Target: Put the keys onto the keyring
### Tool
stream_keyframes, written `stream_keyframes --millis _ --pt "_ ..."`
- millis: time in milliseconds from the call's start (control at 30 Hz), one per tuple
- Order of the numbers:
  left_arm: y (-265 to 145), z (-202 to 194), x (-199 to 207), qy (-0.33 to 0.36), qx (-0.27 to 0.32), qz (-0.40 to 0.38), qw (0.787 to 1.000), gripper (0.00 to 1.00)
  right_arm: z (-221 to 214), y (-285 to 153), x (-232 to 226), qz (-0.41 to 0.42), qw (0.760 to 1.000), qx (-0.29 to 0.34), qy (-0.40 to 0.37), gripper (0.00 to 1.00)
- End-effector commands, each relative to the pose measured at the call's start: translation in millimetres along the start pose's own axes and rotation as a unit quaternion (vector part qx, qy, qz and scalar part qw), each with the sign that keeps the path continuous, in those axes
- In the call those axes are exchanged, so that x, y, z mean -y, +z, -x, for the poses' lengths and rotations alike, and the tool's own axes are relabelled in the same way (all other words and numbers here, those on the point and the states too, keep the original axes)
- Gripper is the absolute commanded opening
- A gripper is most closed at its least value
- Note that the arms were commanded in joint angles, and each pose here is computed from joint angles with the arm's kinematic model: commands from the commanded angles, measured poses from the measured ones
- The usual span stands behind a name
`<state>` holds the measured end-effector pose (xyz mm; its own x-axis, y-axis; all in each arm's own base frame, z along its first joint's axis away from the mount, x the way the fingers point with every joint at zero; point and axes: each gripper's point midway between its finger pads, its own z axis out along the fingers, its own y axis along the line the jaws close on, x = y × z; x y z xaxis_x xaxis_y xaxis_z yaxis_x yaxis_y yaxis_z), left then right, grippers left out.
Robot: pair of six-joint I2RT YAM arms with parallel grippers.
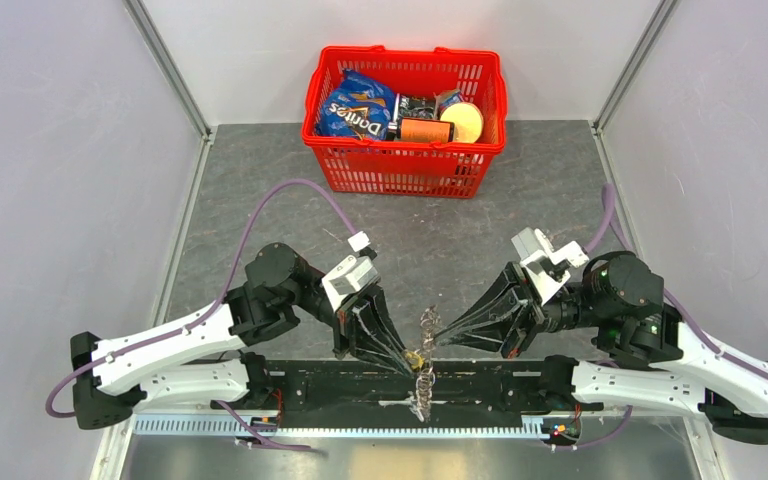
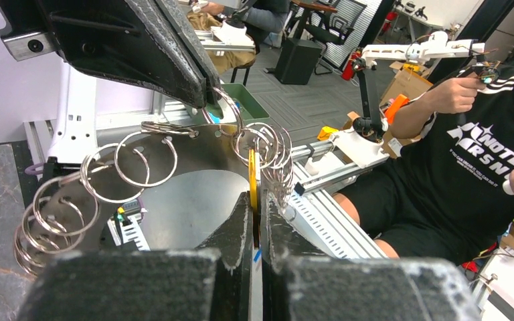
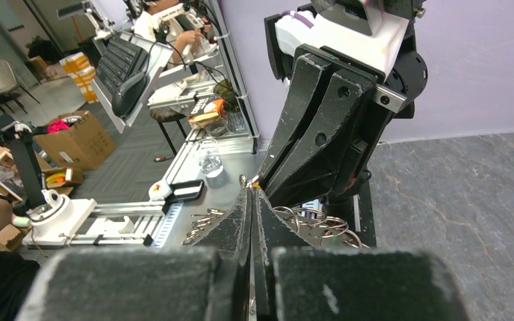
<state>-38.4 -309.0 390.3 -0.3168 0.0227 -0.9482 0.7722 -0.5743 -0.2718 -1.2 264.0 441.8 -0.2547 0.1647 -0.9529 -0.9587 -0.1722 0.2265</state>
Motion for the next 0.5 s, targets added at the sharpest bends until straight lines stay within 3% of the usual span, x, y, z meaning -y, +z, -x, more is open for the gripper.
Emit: stream_keyframes --millis 0,467 --pt "-1.6 15.2 14.8 0.053 0.015 -0.020 0.998 0.02 36.8 2.6 -7.4 0.011 0.996 0.083 -0.003 0.00" --pt "-4.8 13.7 6.1 0.062 0.013 0.013 0.998 0.02 28.7 10.8 -3.6 0.017 0.996 0.083 0.019 0.00"
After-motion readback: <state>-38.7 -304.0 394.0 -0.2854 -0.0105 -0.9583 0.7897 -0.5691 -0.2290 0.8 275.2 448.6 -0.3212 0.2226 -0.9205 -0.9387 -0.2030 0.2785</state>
